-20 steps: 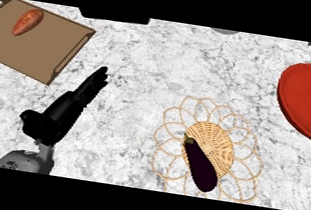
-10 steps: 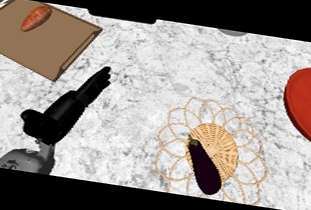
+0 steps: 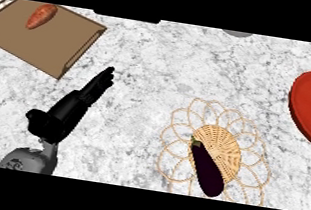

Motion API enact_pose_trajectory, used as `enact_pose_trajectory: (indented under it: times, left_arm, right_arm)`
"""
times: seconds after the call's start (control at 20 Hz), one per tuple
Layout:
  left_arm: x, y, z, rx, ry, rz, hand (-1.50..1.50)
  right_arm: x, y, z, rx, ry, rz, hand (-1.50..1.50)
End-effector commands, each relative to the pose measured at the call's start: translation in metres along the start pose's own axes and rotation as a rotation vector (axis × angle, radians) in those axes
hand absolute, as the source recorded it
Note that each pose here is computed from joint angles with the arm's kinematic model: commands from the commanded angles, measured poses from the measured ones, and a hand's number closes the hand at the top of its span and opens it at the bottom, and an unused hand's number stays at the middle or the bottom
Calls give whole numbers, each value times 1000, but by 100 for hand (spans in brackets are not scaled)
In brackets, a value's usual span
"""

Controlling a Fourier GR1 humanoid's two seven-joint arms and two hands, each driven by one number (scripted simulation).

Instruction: Pick the squash from the placemat and place it in the bowl

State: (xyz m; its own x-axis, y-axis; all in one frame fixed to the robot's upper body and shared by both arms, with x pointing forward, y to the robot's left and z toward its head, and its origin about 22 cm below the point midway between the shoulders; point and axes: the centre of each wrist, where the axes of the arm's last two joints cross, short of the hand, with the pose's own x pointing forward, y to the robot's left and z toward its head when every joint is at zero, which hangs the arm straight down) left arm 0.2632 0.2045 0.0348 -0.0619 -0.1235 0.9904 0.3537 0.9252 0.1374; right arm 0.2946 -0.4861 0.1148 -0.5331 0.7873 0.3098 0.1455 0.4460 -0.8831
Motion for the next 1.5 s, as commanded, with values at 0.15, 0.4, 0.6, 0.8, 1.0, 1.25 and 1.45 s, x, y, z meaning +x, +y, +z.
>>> enact_pose_trajectory:
  times: [0.15,0.4,0.6,0.8,1.0,1.25,1.45]
  left_arm:
    - [-2,-8,-6,-30,-25,-2,0]
    - [14,-3,-6,-41,-37,0,0]
    - [7,-12,-19,-35,-23,5,0]
    - [11,-10,-15,-36,-26,-6,0]
    - [10,-22,-20,-49,-29,-2,0]
    - [2,-5,-11,-35,-22,-6,0]
    - [5,-5,-14,-44,-34,2,0]
  right_arm:
    - [-21,8,-21,215,70,110,150]
    - [-33,28,-11,408,227,-68,-150]
    - [-29,28,-51,402,96,-140,-150]
    - [-37,23,-38,250,72,-223,-150]
    - [-31,9,-72,118,121,-342,-150]
    - [-44,-35,-37,-24,259,-473,-150]
    - [-49,-45,-14,-46,351,-521,-150]
